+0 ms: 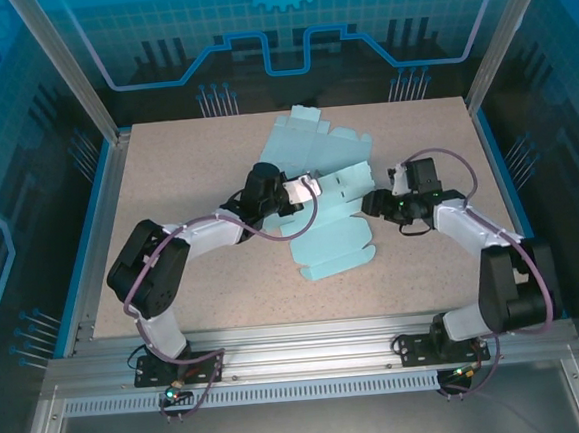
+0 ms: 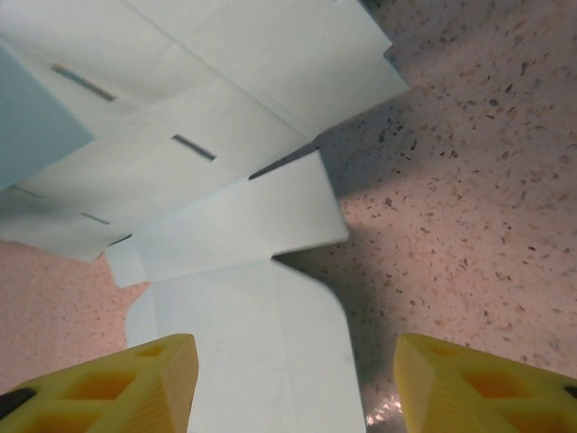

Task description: Fold the paper box

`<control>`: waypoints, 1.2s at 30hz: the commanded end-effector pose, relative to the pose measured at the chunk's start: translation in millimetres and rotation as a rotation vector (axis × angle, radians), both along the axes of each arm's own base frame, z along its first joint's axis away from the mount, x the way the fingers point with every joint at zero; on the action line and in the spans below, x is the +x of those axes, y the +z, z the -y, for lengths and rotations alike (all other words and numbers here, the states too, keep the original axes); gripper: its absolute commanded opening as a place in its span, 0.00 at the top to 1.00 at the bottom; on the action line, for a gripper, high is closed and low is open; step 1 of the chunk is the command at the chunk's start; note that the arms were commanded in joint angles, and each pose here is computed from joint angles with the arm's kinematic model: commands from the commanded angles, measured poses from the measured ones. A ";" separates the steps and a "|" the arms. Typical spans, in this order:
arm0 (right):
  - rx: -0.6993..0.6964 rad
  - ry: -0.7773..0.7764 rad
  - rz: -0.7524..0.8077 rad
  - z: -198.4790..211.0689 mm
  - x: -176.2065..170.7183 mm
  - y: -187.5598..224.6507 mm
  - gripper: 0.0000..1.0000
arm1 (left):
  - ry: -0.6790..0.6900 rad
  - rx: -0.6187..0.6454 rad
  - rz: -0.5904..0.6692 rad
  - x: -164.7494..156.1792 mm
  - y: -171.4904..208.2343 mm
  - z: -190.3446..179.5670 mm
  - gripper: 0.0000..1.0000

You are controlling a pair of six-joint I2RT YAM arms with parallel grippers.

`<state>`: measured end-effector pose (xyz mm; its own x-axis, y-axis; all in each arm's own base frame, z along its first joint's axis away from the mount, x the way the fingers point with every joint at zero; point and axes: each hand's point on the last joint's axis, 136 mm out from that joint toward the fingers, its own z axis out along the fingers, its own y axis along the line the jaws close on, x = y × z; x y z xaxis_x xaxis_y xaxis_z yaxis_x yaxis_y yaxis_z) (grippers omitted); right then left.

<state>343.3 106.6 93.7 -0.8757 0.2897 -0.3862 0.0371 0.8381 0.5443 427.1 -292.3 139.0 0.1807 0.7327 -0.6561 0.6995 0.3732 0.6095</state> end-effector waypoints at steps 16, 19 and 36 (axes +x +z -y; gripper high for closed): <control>0.151 0.087 0.104 -29.4 53.0 -17.5 0.52 | -0.024 -0.033 -0.003 0.6 16.3 7.5 1.00; 0.161 0.101 0.125 -36.0 55.5 -8.5 0.61 | -0.008 -0.012 0.006 3.7 15.1 6.0 1.00; 0.184 0.135 0.092 -81.9 56.0 -23.6 0.68 | 0.017 0.075 0.076 9.4 9.1 25.2 1.00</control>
